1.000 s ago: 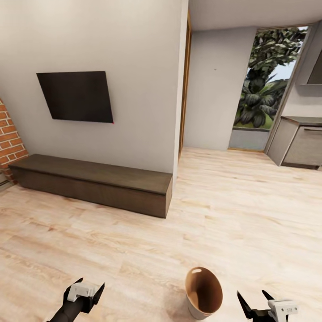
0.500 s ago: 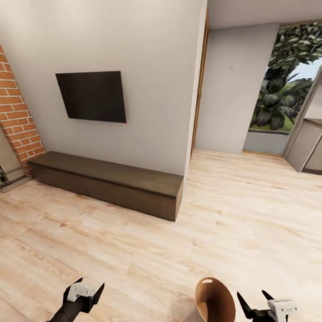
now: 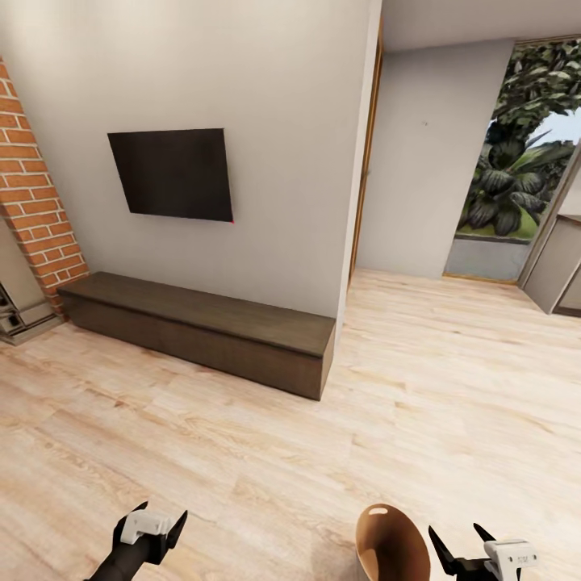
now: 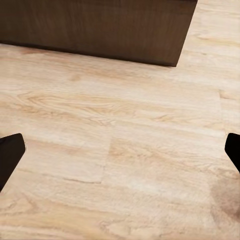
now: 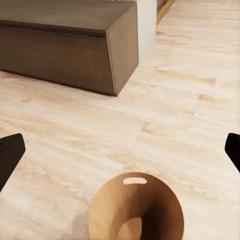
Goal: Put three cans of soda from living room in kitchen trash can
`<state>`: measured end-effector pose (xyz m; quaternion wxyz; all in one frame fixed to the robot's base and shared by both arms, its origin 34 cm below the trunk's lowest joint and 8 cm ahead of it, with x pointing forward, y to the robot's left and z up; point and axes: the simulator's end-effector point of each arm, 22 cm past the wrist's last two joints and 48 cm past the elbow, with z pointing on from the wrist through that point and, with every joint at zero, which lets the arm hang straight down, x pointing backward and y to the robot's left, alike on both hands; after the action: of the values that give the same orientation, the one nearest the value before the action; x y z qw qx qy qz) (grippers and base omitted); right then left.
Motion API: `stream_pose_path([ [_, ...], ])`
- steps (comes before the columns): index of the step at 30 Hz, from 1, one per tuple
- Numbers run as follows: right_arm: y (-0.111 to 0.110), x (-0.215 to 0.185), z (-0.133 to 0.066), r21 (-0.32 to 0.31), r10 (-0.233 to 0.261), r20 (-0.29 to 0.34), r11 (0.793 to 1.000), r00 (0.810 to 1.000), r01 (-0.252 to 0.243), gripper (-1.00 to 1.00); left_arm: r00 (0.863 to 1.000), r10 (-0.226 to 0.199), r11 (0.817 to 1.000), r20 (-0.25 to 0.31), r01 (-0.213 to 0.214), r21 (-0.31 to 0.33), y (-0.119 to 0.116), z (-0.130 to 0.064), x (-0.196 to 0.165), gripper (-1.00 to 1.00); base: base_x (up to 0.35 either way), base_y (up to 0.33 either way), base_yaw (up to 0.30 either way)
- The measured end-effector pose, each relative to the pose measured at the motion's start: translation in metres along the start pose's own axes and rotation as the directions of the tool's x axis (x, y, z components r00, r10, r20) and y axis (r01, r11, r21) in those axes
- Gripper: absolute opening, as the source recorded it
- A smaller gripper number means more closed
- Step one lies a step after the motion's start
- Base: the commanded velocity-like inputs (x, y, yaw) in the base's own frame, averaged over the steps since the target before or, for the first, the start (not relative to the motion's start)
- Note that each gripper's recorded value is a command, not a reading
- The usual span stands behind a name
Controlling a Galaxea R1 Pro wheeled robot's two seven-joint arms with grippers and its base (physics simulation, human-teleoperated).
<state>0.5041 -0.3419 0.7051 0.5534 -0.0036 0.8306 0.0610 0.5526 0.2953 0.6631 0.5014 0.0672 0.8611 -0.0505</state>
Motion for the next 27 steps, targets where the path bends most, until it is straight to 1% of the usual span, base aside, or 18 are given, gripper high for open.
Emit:
stream_pose_path([
  [8,-0.006,-0.003,0.000,0.006,0.001,-0.003,1.000,1.000,-0.001,1.00,1.000,-0.003,1.000,-0.003,0.003,-0.014,0.003,0.000,0.000,1.00,0.017,0.000,0.001],
  [10,-0.009,-0.009,0.004,0.008,0.005,0.000,1.000,1.000,-0.005,1.00,1.000,-0.005,1.000,-0.006,0.005,-0.016,0.003,0.000,0.001,1.00,0.005,0.000,0.000],
  [12,-0.011,-0.018,0.013,0.009,0.017,-0.008,1.000,1.000,-0.017,1.00,1.000,-0.012,1.000,-0.016,0.011,-0.017,0.004,0.000,0.002,1.00,0.003,0.000,0.000],
  [14,-0.014,-0.025,0.025,0.009,0.046,-0.044,0.999,0.998,-0.045,1.00,0.999,-0.021,1.000,-0.036,0.020,-0.019,0.004,0.000,0.006,1.00,0.002,0.000,0.000],
  [17,-0.026,-0.036,0.046,0.016,0.088,-0.137,0.996,0.987,-0.087,1.00,0.997,-0.034,0.999,-0.064,0.033,-0.024,0.005,0.000,0.011,1.00,0.001,0.000,0.000],
  [19,-0.040,-0.045,0.058,0.029,0.106,-0.208,0.994,0.972,-0.102,1.00,0.996,-0.040,0.999,-0.076,0.038,-0.033,0.007,-0.001,0.014,1.00,0.000,0.000,0.000],
  [21,-0.055,-0.056,0.070,0.051,0.126,-0.274,0.992,0.954,-0.117,1.00,0.995,-0.043,0.998,-0.086,0.040,-0.044,0.009,-0.001,0.017,1.00,0.000,0.000,0.000],
  [23,-0.071,-0.071,0.082,0.076,0.153,-0.324,0.988,0.934,-0.135,1.00,0.995,-0.046,0.998,-0.093,0.041,-0.056,0.011,-0.001,0.019,1.00,0.000,0.000,0.000],
  [24,-0.086,-0.085,0.094,0.102,0.188,-0.365,0.982,0.912,-0.162,1.00,0.994,-0.047,0.997,-0.097,0.041,-0.064,0.013,-0.002,0.021,1.00,0.000,0.000,0.000],
  [25,-0.094,-0.096,0.101,0.115,0.211,-0.380,0.977,0.901,-0.180,1.00,0.994,-0.048,0.997,-0.099,0.042,-0.067,0.014,-0.002,0.021,1.00,0.000,0.000,0.000],
  [26,-0.106,-0.105,0.111,0.142,0.260,-0.428,0.965,0.866,-0.219,1.00,0.994,-0.049,0.997,-0.101,0.042,-0.071,0.015,-0.002,0.022,1.00,0.000,0.000,0.000],
  [27,-0.112,-0.111,0.115,0.155,0.282,-0.449,0.959,0.848,-0.237,1.00,0.994,-0.049,0.997,-0.102,0.042,-0.072,0.015,-0.002,0.022,1.00,0.000,0.000,0.000],
])
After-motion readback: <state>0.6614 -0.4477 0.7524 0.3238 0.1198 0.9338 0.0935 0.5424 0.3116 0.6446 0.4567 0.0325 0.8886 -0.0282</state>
